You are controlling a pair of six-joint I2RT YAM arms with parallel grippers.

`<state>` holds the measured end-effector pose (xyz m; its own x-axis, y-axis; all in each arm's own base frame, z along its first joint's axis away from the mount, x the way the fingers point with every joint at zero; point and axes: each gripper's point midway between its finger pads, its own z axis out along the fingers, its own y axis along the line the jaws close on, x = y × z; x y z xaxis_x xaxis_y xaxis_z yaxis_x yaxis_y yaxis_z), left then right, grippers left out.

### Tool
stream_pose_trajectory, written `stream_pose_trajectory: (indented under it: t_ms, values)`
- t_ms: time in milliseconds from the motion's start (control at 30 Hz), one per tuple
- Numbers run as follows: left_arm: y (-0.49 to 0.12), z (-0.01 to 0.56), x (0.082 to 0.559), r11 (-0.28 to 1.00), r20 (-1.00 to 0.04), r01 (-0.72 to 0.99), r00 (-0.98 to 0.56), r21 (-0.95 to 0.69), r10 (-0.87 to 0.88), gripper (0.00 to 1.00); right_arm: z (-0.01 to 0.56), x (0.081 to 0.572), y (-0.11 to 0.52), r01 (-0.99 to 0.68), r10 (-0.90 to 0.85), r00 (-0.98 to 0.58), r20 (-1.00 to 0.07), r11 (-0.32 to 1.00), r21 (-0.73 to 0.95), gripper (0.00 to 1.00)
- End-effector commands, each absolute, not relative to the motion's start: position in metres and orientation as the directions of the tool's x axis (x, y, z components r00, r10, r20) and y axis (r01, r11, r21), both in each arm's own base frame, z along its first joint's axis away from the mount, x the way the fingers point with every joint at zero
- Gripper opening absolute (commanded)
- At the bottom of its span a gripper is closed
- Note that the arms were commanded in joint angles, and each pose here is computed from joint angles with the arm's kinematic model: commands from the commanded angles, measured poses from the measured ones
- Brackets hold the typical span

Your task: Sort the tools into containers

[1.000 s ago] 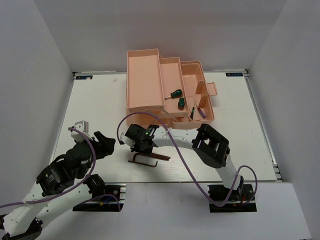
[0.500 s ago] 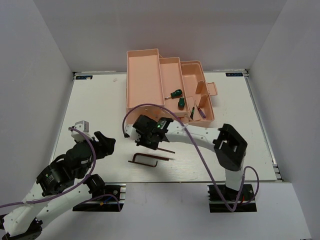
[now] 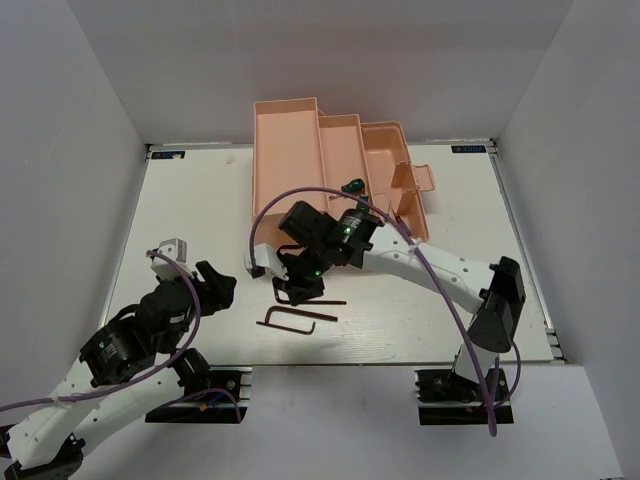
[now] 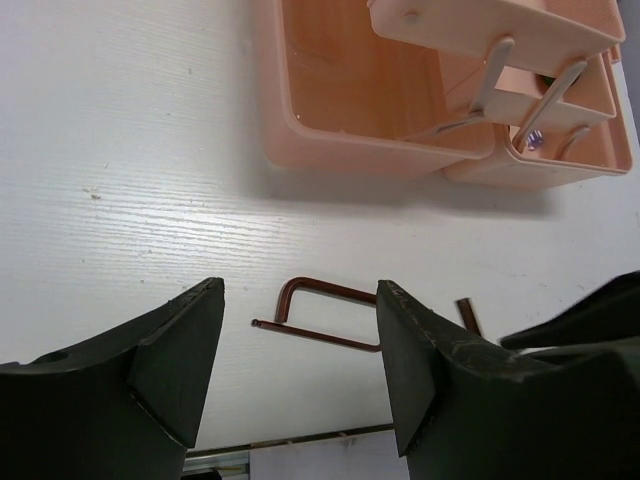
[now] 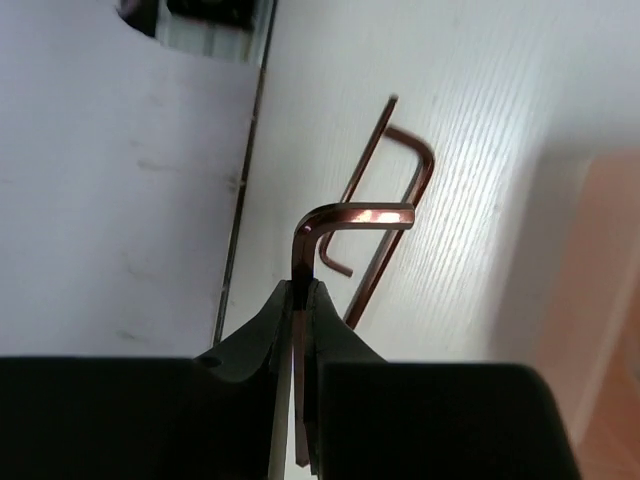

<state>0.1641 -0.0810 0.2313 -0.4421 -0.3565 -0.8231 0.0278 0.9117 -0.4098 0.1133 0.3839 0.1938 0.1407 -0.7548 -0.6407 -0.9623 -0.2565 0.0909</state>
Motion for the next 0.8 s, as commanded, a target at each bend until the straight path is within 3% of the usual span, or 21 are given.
stream_pose_trajectory:
  t_ms: [0, 167, 300, 467, 633, 767]
  values:
    - [-0.083, 0.228, 0.165, 0.919, -0.827, 0.032, -0.450, -0.392, -0.337, 0.72, 0.255, 0.103, 0.393, -0.933, -0.634, 0.203, -0.746, -0.356, 0.048, 0.00]
    - [-0.083, 0.228, 0.165, 0.919, -0.827, 0.032, -0.450, -0.392, -0.337, 0.72, 0.318, 0.157, 0.427, -0.975, -0.539, 0.208, -0.816, -0.175, -0.134, 0.00]
    - [-0.083, 0.228, 0.165, 0.919, -0.827, 0.032, -0.450, -0.392, -0.337, 0.71, 0.345, 0.237, 0.442, -0.947, -0.521, 0.153, -0.840, 0.167, -0.276, 0.00]
    - [-0.088, 0.224, 0.168, 0.924, -0.824, 0.033, -0.467, -0.380, -0.322, 0.71, 0.374, 0.300, 0.440, -0.859, -0.453, 0.117, -0.884, 0.400, -0.319, 0.00]
    - [-0.095, 0.212, 0.172, 0.937, -0.817, 0.029, -0.499, -0.349, -0.290, 0.71, 0.398, 0.354, 0.439, -0.748, -0.385, 0.145, -0.911, 0.561, -0.356, 0.00]
    - [-0.099, 0.209, 0.172, 0.937, -0.813, 0.033, -0.508, -0.347, -0.283, 0.71, 0.405, 0.365, 0.443, -0.744, -0.360, 0.162, -0.919, 0.567, -0.353, 0.00]
